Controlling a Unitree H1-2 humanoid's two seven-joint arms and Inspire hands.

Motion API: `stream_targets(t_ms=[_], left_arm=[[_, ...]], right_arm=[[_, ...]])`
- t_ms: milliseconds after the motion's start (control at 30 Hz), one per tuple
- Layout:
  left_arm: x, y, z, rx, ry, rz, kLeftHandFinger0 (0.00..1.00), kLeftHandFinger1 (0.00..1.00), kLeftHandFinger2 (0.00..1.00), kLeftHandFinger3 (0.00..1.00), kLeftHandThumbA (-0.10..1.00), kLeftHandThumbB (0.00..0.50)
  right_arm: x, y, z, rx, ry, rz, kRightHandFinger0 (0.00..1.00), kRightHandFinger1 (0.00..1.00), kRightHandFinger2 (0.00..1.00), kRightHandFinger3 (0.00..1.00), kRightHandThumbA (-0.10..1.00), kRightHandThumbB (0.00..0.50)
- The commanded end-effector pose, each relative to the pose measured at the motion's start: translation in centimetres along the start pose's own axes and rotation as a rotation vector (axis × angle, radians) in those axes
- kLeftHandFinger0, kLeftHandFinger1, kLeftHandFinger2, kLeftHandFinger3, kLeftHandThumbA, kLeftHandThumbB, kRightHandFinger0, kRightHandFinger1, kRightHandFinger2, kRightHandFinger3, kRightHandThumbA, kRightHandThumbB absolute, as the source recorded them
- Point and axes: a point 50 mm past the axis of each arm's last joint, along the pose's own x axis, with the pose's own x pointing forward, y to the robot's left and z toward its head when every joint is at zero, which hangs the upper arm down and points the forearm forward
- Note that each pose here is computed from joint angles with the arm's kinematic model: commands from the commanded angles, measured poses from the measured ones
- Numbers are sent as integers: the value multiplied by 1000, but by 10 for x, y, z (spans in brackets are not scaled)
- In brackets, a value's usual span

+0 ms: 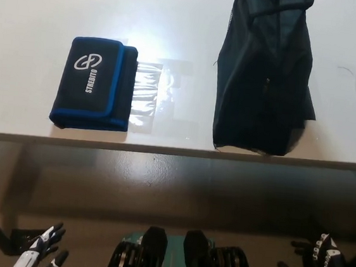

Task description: Use both hands to pick up the lunch bag on the right hand side and smoothly move it near the note book on the left hand side

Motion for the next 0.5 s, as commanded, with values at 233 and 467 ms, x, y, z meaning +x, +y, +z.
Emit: stream_targets(t_ms=[233, 467], left_arm=[[21, 14, 83, 34, -365, -23, 1000, 1000, 1000, 1000, 1000, 212], [61, 14, 114, 5, -418, -56, 1000, 1000, 1000, 1000, 1000, 318]], right_arm=[[12, -23, 60, -77, -332, -144, 1000, 1000, 1000, 1000, 1000, 176], [33, -32, 70, -112, -338, -128, 1000, 1000, 1000, 1000, 1000, 222]])
